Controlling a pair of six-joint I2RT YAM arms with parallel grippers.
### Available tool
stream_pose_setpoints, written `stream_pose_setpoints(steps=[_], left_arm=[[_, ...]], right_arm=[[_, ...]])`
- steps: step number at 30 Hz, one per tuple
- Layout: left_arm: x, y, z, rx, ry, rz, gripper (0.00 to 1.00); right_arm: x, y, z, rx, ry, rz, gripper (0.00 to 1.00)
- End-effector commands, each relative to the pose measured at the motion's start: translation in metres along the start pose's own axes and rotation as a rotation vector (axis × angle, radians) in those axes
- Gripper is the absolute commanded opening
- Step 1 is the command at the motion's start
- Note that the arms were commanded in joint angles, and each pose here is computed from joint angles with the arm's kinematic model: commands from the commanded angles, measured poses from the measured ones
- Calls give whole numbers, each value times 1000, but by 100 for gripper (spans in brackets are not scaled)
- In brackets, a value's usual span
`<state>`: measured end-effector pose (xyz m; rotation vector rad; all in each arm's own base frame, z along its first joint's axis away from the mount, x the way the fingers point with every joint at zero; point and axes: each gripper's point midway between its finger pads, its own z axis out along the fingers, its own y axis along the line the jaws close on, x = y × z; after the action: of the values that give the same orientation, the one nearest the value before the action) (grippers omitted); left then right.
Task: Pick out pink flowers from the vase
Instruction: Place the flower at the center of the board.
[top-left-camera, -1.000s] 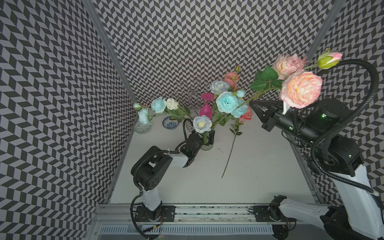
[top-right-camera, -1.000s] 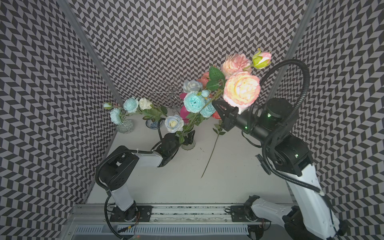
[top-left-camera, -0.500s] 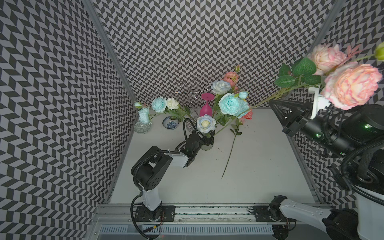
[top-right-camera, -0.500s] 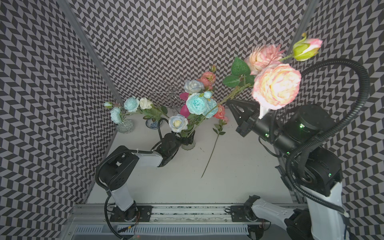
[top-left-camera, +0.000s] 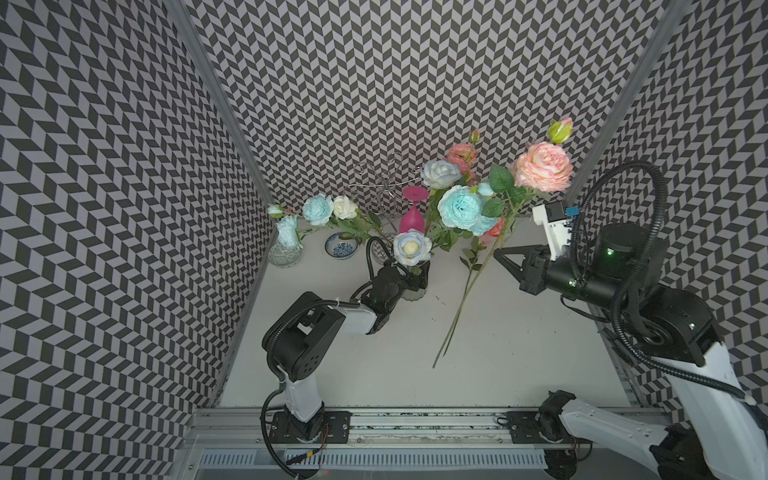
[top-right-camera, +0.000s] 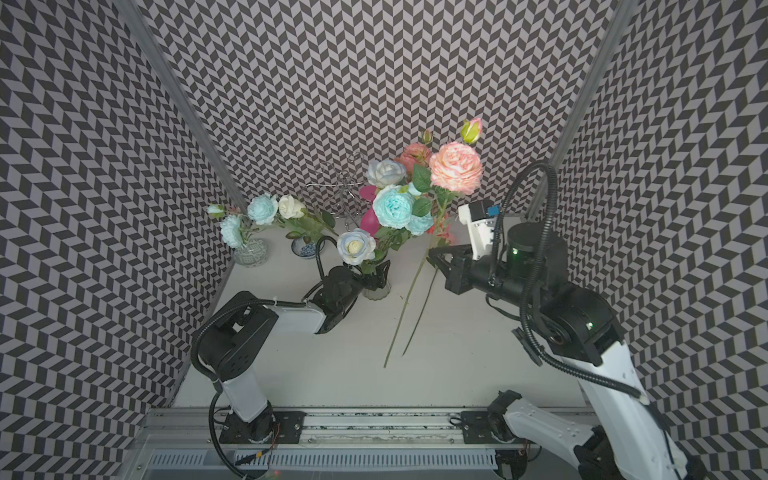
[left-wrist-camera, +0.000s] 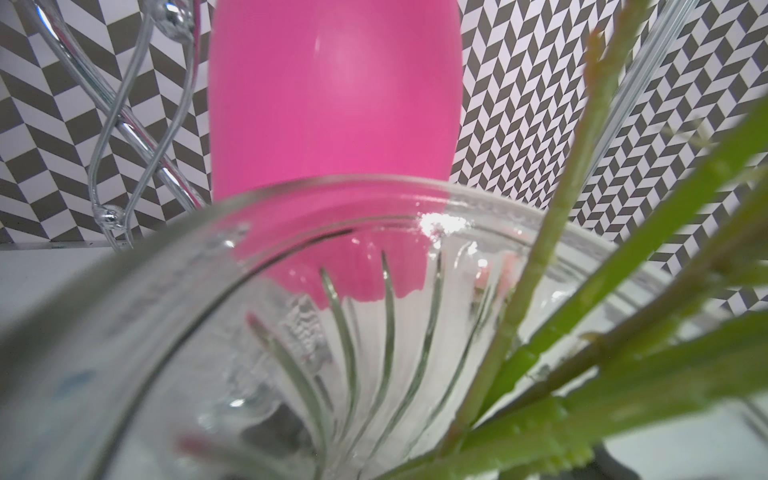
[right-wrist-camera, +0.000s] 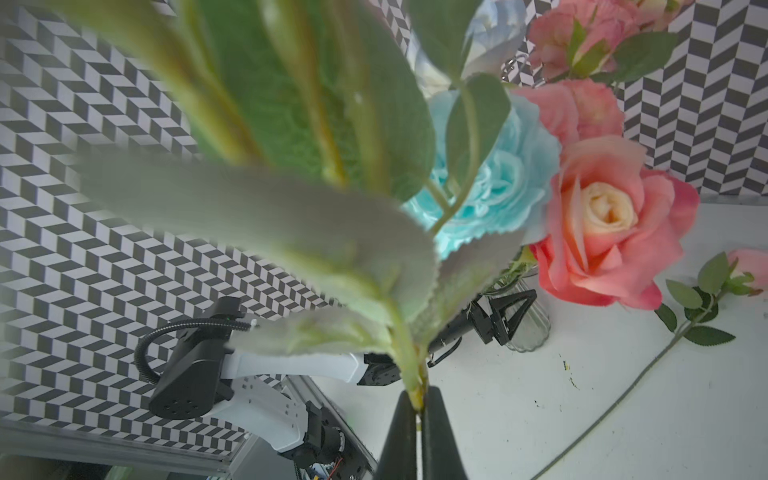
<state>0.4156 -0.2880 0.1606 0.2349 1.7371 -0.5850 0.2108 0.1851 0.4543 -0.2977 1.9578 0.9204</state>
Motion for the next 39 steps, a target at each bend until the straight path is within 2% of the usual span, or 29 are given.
stream_pose_setpoints(steps=[1,14,23,30,39], left_arm=[[58,9,0,-29,181,-42,90],[56,8,0,-31,177,-34,90],[53,9,0,-34,172,-26,90],[50,9,-1,-33,166,-26,90],[44,6,-2,-27,153,-22,90]], right_arm=[[-15,-5,-14,34,-82,10,0],[-19,-76,-1,199,-59,71,0],[14,-118,26,220,15,189,0],[18,-176,38,229,-58,297,0],[49,-272,78,363,-4,350,0]])
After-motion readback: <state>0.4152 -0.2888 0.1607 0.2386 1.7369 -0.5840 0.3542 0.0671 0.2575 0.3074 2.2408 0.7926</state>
